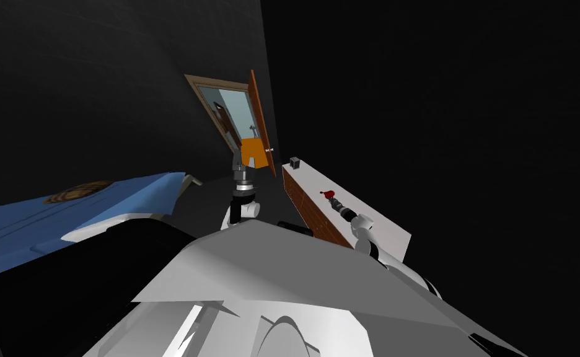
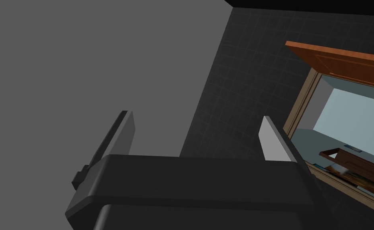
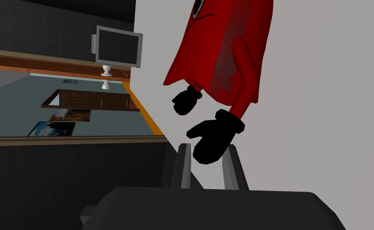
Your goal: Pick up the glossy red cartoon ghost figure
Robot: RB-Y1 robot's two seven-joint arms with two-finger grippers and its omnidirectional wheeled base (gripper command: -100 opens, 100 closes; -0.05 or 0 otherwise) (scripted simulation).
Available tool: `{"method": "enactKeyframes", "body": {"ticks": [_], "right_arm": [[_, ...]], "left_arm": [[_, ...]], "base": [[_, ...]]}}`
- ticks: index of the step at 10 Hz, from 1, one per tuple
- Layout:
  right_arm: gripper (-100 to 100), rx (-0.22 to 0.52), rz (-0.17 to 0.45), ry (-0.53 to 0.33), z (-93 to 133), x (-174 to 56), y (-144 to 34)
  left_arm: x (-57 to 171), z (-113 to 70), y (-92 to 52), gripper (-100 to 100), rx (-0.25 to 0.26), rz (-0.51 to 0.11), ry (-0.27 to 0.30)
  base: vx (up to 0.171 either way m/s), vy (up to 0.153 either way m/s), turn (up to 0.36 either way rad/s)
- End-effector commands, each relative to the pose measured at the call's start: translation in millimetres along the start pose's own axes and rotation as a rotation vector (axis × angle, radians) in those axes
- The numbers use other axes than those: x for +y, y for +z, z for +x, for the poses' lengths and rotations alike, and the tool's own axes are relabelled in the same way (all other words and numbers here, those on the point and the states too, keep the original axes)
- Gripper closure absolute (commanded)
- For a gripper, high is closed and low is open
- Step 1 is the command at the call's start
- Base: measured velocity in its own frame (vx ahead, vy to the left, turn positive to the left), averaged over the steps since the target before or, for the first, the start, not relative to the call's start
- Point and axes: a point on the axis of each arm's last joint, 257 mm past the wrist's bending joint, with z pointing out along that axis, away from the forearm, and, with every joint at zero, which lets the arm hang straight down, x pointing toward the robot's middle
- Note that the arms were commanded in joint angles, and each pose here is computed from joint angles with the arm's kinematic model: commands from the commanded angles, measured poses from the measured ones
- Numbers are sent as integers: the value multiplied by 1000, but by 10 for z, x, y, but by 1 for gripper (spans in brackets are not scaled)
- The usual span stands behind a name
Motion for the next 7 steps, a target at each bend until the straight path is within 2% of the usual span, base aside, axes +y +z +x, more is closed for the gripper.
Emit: {"method": "enactKeyframes", "body": {"ticks": [1,2,3,6,7], "right_arm": [[100,-11,0,7,-29,11,10],[100,-39,32,-25,-19,-159,70],[100,-41,35,-24,-22,-175,85],[100,-49,26,-8,-82,-119,80],[0,-50,26,-7,-93,-114,82]], "left_arm": [[0,0,0,0,0,0,0],[0,0,0,0,0,0,0],[0,0,0,0,0,0,0],[0,0,0,0,0,0,0],[0,0,0,0,0,0,0]], "base": [[-4,-1,-52],[13,28,-261],[15,29,-196],[2,2,14],[0,0,0]]}}
